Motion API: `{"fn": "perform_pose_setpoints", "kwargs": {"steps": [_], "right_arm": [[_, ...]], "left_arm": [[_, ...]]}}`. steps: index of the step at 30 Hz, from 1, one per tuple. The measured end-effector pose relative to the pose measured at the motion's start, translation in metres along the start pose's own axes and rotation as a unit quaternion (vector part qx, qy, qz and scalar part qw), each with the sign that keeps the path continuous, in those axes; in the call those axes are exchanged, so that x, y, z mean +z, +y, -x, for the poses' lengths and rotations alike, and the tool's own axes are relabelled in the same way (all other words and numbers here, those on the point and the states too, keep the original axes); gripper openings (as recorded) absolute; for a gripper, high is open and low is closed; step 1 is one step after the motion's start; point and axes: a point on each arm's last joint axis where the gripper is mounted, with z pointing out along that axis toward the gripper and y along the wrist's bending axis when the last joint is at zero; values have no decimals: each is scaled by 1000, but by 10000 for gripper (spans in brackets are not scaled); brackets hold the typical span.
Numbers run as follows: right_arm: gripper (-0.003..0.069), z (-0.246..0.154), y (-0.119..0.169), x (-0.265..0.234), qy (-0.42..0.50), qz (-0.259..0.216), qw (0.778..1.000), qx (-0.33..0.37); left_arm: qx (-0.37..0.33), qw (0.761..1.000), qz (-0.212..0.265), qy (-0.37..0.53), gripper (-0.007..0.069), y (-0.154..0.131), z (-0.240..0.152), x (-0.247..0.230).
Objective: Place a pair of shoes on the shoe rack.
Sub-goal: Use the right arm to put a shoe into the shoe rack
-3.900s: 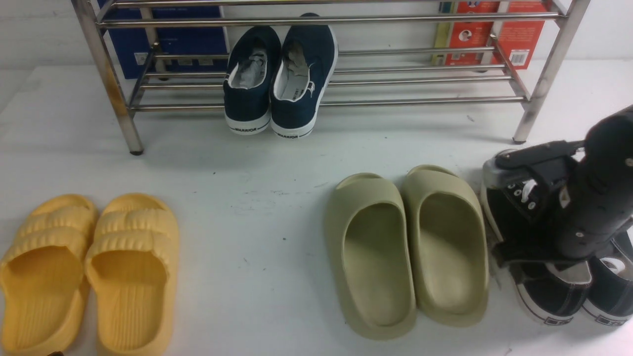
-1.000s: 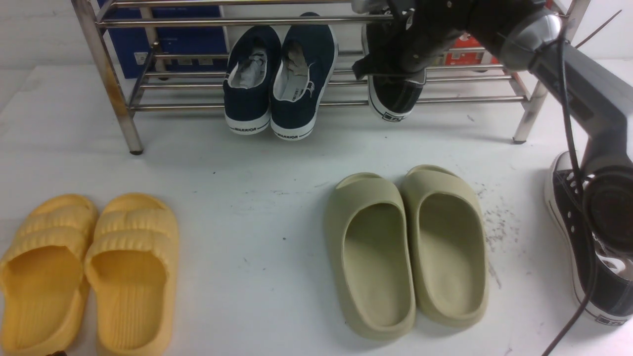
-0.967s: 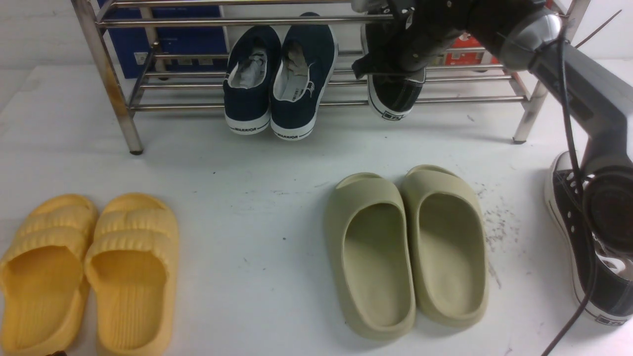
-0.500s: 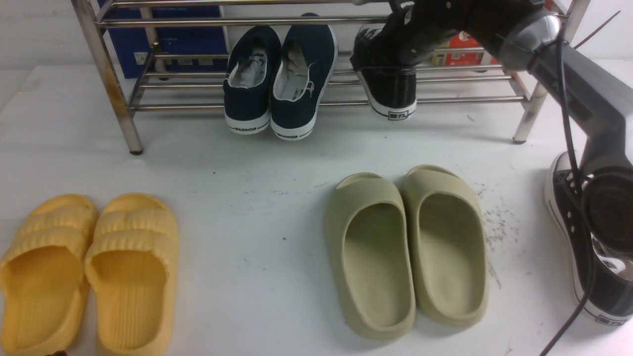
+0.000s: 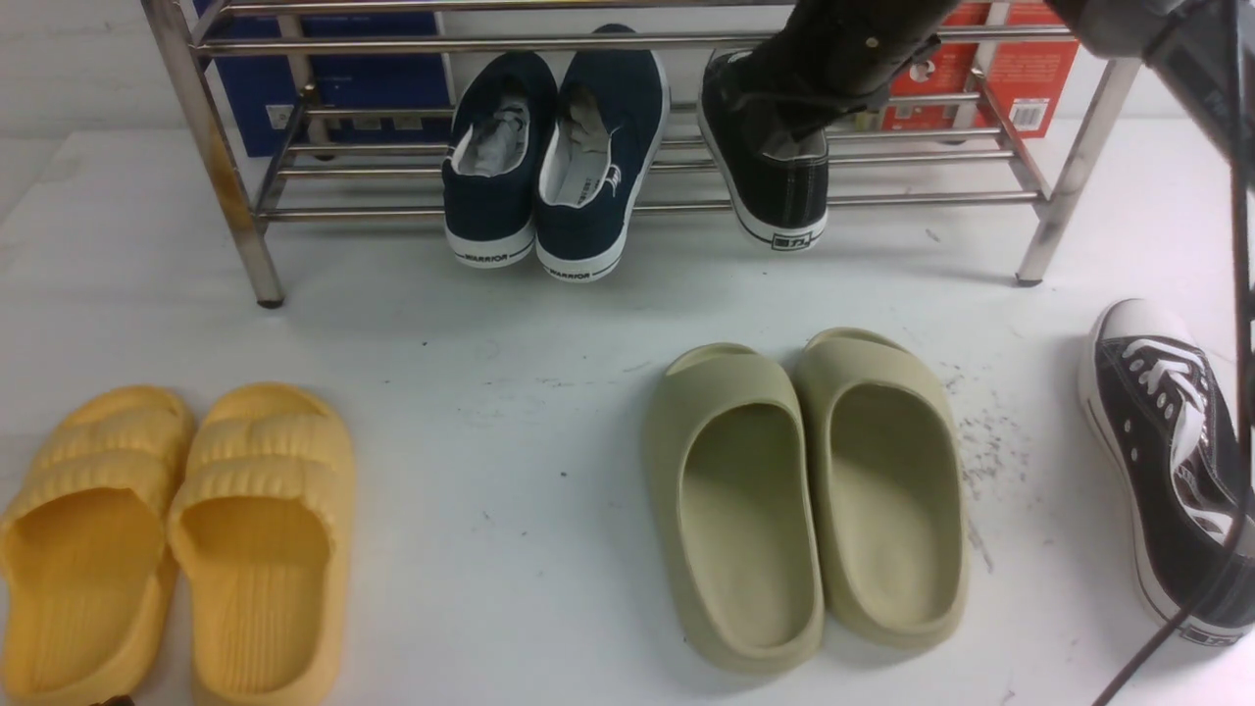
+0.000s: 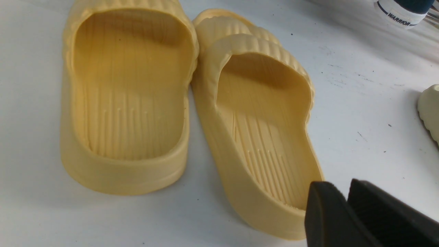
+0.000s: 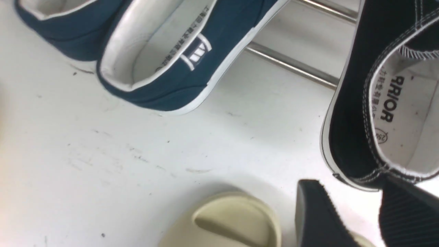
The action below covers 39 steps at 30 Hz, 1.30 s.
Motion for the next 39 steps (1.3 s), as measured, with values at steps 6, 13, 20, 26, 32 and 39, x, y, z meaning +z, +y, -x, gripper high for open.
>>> {"fn": "perform_pose_setpoints", "kwargs": {"steps": [6,13,20,26,32,39], "right_arm": [[121,-3,1,-4,9,2,1000,7],[6,-43,0,1,101,-3,995,29],[8,-68,-1,56,139,9,990,30],[10,-62,-24,74,78,-40,995,37],[12,-51,-29,80,8,-50,998,35],[15,-49,-29,84,-8,-51,998,34]], "left_arm": [[0,1000,0,0,115,0,0,0],[0,1000,0,0,125,0,0,0],[0,1000,0,0,127,0,0,0],[0,1000,0,0,131,0,0,0],[0,1000,0,0,134,0,0,0],[0,1000,0,0,141,0,0,0]]}}
